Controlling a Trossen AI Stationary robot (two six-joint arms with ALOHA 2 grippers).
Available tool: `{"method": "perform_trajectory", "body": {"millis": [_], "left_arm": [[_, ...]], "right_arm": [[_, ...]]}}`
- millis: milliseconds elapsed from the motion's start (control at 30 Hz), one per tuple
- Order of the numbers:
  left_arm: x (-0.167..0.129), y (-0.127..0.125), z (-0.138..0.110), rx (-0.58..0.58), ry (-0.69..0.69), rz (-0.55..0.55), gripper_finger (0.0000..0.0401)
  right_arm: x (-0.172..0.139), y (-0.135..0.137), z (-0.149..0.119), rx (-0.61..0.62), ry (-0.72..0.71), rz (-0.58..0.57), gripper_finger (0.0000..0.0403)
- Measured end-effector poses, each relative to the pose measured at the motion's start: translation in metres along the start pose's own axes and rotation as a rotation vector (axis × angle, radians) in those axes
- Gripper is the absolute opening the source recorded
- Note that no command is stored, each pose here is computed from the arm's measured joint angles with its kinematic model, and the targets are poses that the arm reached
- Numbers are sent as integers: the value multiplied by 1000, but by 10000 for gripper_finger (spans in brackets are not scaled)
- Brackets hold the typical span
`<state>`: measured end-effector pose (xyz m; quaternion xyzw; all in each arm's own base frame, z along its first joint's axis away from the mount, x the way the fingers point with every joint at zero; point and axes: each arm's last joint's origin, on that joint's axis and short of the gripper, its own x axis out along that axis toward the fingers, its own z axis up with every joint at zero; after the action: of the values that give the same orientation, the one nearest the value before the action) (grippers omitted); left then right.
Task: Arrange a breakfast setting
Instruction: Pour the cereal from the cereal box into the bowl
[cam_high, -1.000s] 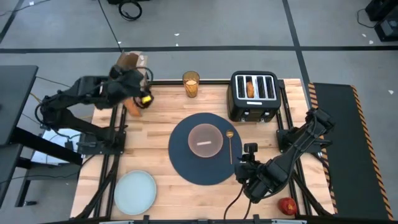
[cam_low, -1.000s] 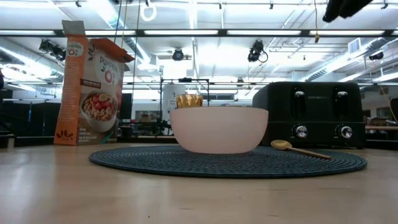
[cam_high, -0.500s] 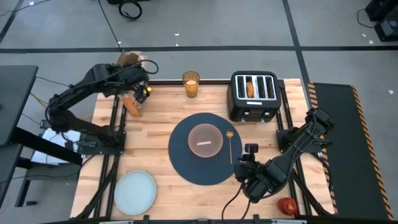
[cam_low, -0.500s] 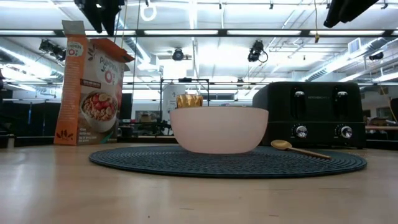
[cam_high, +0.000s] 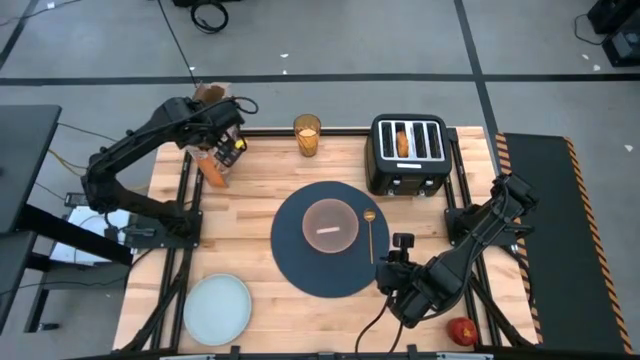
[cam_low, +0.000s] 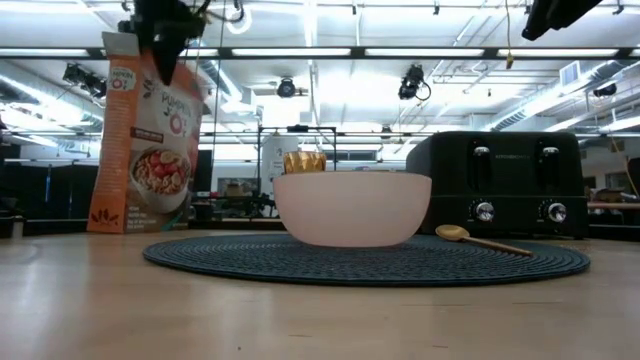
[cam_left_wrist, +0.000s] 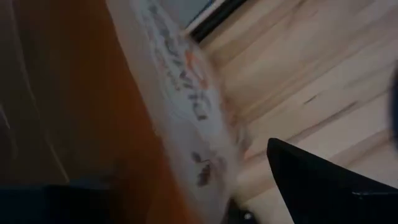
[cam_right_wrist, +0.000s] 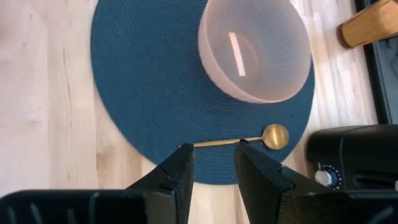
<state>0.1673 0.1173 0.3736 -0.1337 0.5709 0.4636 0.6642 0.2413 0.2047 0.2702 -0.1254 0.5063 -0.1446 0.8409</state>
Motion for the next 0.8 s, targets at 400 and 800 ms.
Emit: {"method": "perform_trajectory", "body": {"millis": [400, 800], "left_arm": [[26, -8, -9, 48, 108, 21, 290], [26, -8, -9, 18, 106, 26, 212]], "right_arm": [[2, -2, 2, -8, 4, 0, 123], [3, -1, 4, -4, -13, 14, 123]]}}
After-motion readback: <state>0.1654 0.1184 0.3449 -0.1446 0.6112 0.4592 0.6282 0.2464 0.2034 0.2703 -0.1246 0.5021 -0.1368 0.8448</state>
